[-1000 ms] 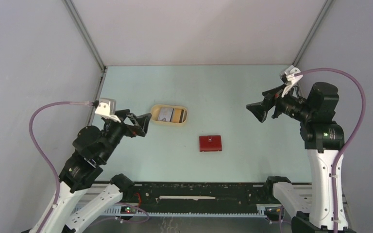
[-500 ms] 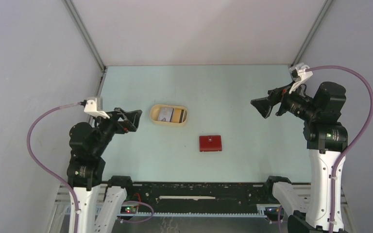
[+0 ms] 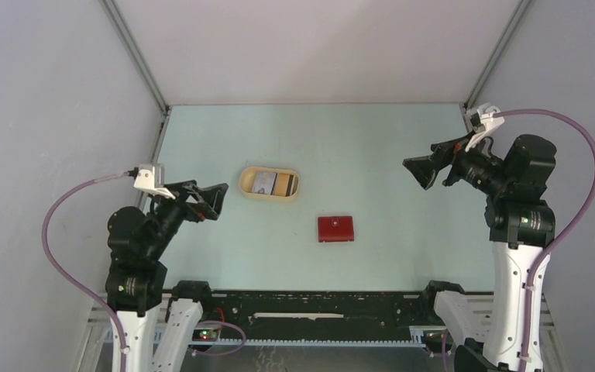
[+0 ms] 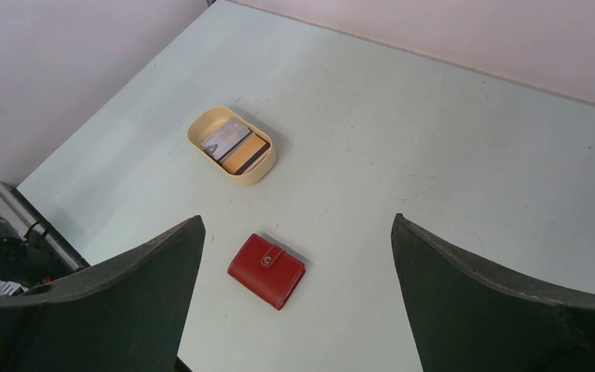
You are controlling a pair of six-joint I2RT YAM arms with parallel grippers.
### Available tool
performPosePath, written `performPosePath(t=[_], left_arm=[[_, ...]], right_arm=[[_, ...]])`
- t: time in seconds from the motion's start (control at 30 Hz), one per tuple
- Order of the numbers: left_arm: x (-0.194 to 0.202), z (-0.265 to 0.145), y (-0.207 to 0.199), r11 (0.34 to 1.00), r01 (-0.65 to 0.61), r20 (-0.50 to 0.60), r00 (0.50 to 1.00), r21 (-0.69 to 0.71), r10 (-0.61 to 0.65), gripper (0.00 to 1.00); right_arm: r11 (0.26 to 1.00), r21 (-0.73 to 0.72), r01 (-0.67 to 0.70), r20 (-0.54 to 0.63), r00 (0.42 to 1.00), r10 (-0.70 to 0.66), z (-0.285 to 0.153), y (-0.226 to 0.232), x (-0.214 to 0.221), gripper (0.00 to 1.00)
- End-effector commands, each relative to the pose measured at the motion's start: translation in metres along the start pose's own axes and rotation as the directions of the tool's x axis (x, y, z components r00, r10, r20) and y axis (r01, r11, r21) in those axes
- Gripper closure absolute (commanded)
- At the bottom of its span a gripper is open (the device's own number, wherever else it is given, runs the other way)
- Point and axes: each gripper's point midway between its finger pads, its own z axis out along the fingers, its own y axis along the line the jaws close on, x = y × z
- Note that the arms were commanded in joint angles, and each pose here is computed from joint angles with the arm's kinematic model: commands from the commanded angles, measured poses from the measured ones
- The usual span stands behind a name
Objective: Put the credit cards into the card holder
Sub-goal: Reset both arms
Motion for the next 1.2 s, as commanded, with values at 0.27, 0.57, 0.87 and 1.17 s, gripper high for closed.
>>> performPosePath(t=[0.27, 0.57, 0.87, 1.17], left_arm=[[0.007, 0.001, -0.001, 0.999, -0.025, 0.004, 1.0, 0.033, 0.025, 0.0], [0.014, 0.003, 0.004, 0.999, -0.029, -0.005, 1.0, 0.019, 0.029, 0.0], [0.016, 0.002, 0.006, 0.999, -0.036, -0.006, 0.999, 0.014, 0.037, 0.0], [0.017, 0.001, 0.005, 0.999, -0.042, -0.003, 0.999, 0.017, 0.042, 0.0]], right_arm=[[1.0, -0.016, -0.001, 0.031, 1.0, 0.001, -0.001, 0.001, 0.0, 0.0], [0.999, -0.033, 0.01, 0.027, 1.0, -0.009, -0.001, 0.001, 0.001, 0.0], [0.999, -0.037, 0.002, 0.032, 0.999, -0.001, -0.002, 0.001, 0.001, 0.0], [0.999, -0.035, -0.003, 0.031, 1.0, 0.004, -0.002, -0.001, 0.002, 0.0]])
